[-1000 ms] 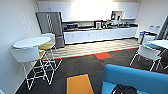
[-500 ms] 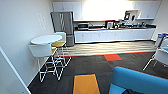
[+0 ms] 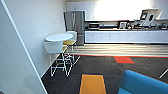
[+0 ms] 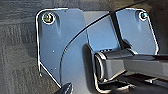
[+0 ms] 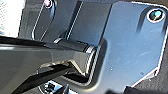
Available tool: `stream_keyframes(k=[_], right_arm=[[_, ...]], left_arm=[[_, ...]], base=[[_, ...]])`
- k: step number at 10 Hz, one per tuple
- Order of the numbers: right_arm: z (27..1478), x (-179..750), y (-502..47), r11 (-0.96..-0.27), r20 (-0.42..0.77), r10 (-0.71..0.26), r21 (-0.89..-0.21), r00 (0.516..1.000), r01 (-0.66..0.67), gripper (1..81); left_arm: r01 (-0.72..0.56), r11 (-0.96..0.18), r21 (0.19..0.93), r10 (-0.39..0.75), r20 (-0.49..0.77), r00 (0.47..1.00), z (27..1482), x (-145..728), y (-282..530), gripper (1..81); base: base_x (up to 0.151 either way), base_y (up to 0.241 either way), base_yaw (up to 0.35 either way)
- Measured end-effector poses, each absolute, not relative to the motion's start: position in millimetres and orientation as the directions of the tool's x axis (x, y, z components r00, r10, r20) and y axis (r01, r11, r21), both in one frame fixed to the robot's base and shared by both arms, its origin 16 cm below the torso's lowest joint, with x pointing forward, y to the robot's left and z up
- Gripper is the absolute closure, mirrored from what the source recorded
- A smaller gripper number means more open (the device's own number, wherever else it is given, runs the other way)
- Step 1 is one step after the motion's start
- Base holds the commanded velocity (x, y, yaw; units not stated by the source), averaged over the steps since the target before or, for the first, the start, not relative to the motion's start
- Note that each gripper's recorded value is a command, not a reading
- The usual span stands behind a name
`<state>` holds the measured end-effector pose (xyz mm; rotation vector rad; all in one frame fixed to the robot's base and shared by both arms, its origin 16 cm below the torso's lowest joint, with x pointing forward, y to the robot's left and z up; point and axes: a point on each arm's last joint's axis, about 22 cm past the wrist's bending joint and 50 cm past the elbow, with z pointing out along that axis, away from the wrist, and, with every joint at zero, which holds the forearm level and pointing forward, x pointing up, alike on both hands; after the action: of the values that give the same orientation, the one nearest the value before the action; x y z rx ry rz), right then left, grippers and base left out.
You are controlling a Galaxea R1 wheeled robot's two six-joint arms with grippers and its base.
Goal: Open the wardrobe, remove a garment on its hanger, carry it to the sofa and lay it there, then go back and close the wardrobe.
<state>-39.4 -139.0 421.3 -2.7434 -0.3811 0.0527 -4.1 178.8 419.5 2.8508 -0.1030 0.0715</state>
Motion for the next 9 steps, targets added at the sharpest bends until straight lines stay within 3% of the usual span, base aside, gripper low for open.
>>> stream_keyframes(k=[9], right_arm=[[421.3,-39.6,-139.3,-0.895,0.013,0.271,-0.364,0.963,0.257,1.0]], left_arm=[[-0.079,-0.955,0.284,-0.064,0.06,0.996,419.7,-4.2,176.6,1.0]], base=[[0.0,0.0,0.306]])
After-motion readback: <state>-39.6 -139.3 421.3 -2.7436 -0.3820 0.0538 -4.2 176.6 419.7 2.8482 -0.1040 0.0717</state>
